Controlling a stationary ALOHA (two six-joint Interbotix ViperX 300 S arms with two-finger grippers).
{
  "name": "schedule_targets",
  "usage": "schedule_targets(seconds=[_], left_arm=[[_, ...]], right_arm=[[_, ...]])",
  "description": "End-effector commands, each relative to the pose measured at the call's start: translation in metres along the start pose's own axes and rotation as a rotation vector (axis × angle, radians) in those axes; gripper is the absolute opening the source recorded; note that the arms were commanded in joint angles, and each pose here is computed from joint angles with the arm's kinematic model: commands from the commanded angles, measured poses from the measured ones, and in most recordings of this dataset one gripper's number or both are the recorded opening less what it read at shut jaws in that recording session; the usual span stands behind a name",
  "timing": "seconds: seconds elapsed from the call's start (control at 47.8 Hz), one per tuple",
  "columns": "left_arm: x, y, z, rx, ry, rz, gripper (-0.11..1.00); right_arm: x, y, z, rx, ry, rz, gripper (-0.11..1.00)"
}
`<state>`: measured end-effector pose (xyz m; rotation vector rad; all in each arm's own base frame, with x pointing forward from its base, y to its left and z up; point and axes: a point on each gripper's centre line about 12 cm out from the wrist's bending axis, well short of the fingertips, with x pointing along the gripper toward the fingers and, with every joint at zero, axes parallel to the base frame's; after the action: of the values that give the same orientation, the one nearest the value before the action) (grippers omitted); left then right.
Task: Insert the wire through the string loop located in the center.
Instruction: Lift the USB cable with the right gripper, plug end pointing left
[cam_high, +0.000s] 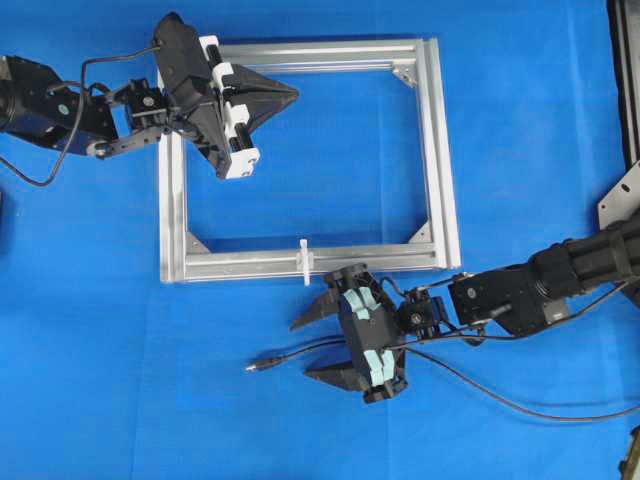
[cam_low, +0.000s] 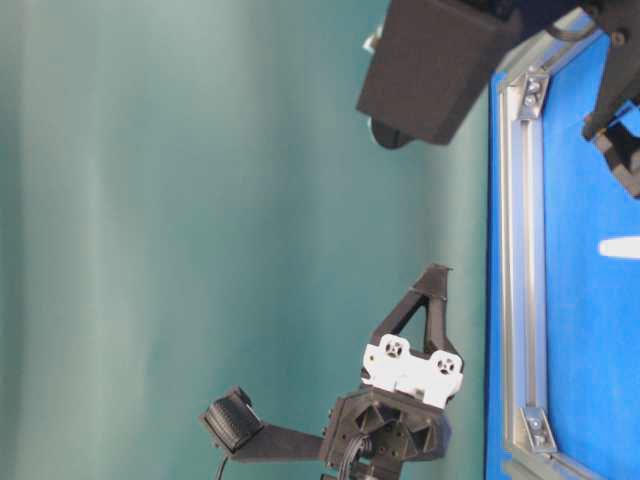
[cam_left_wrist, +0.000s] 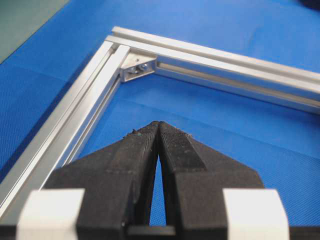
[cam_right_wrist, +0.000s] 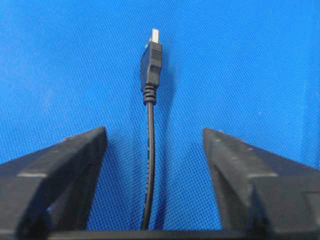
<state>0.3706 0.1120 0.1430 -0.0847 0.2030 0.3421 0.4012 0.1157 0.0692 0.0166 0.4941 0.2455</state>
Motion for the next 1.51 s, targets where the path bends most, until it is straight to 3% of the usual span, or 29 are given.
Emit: schedule_targets(seconds=[0.0, 0.23, 0.335, 0.942, 1.486], left_arm=[[0.0, -0.001, 0.017, 0.001, -0.05, -0.005, 0.0], [0.0, -0.001, 0.017, -0.001, -0.05, -0.005, 0.0], [0.001, -0.001, 0.017, 0.0, -0.052, -0.004, 0.0], [0.0, -0.001, 0.017, 0.001, -0.049, -0.005, 0.0], [0.0, -0.001, 0.019, -0.001, -0.057, -0.005, 0.0]], right_arm=[[-0.001, 0.0, 0.011, 0.001, -0.034, 0.0, 0.52], [-0.004, -0.001, 0.007, -0.002, -0.025, -0.002, 0.09], [-0.005, -0.002, 0.007, 0.002, -0.02, -0.004, -0.02], [-0.004, -0.002, 0.014, 0.003, -0.031, -0.006, -0.03], [-0.035, 0.004, 0.077, 0.003, -0.011, -0.001, -0.03]])
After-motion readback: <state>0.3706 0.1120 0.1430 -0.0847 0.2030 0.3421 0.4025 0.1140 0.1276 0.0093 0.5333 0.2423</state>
